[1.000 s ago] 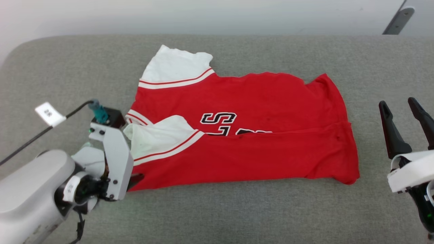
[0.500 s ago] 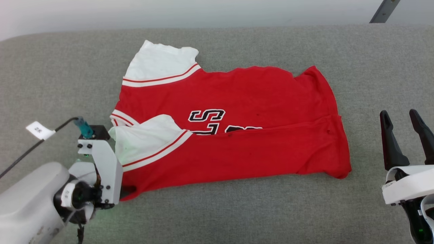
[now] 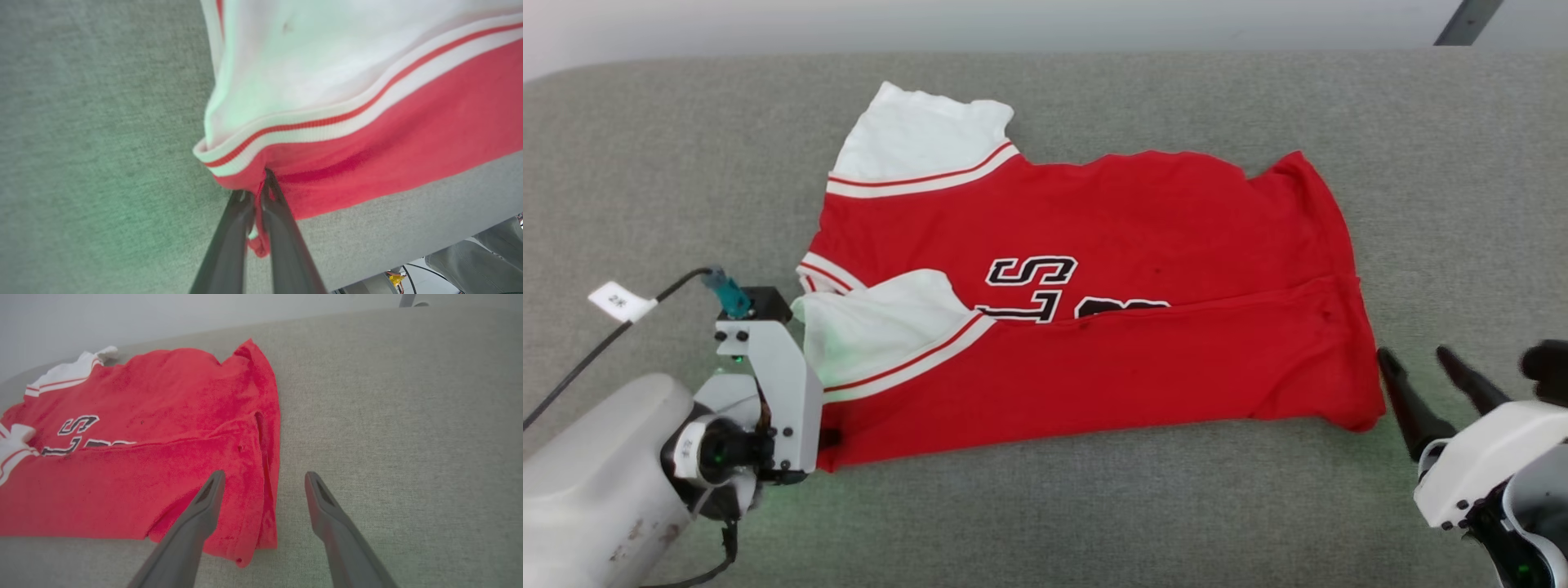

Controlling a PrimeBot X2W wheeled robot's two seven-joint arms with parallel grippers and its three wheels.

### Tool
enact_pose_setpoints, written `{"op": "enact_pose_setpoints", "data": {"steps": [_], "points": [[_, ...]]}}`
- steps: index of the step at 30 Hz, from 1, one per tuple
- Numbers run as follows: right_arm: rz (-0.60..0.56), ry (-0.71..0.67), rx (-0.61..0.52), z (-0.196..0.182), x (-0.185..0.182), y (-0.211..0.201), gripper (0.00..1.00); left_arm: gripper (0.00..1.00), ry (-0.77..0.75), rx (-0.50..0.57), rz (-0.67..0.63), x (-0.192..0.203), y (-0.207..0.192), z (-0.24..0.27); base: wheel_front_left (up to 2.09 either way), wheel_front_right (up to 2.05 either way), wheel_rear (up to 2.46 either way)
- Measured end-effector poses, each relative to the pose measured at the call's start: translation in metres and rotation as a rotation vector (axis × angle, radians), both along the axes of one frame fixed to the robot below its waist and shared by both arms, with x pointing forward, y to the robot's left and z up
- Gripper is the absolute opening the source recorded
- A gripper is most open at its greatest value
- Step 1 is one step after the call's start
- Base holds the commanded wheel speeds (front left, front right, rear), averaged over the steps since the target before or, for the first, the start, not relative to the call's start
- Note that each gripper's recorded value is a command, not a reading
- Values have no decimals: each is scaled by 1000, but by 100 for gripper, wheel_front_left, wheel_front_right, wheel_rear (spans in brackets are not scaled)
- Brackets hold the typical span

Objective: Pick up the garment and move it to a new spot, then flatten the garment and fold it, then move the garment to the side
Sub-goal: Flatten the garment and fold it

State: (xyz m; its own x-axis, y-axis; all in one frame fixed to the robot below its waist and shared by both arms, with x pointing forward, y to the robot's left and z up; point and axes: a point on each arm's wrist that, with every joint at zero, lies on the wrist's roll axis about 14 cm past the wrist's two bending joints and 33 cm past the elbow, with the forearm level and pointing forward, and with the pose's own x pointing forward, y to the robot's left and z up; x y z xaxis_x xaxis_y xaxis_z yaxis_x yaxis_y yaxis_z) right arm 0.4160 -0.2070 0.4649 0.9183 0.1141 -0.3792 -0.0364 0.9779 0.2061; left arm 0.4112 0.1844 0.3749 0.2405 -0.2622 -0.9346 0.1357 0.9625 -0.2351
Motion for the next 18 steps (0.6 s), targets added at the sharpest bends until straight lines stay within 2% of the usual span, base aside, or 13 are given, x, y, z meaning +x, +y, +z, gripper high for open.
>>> {"op": "enact_pose_setpoints", "data": {"steps": [15,16,17,18], "points": [[103,426,15,-74,0,15,100,0,-27,-31,3,1,-3,0,0,0,0],[109,443,15,-77,0,16,83,0,-30,-32,6,1,-2,1,0,0,0],[120,455,4,-78,0,16,7,0,-31,-33,8,1,-2,1,0,0,0],[125,468,-2,-80,1,16,0,0,-32,-34,10,1,-2,1,0,0,0]]}}
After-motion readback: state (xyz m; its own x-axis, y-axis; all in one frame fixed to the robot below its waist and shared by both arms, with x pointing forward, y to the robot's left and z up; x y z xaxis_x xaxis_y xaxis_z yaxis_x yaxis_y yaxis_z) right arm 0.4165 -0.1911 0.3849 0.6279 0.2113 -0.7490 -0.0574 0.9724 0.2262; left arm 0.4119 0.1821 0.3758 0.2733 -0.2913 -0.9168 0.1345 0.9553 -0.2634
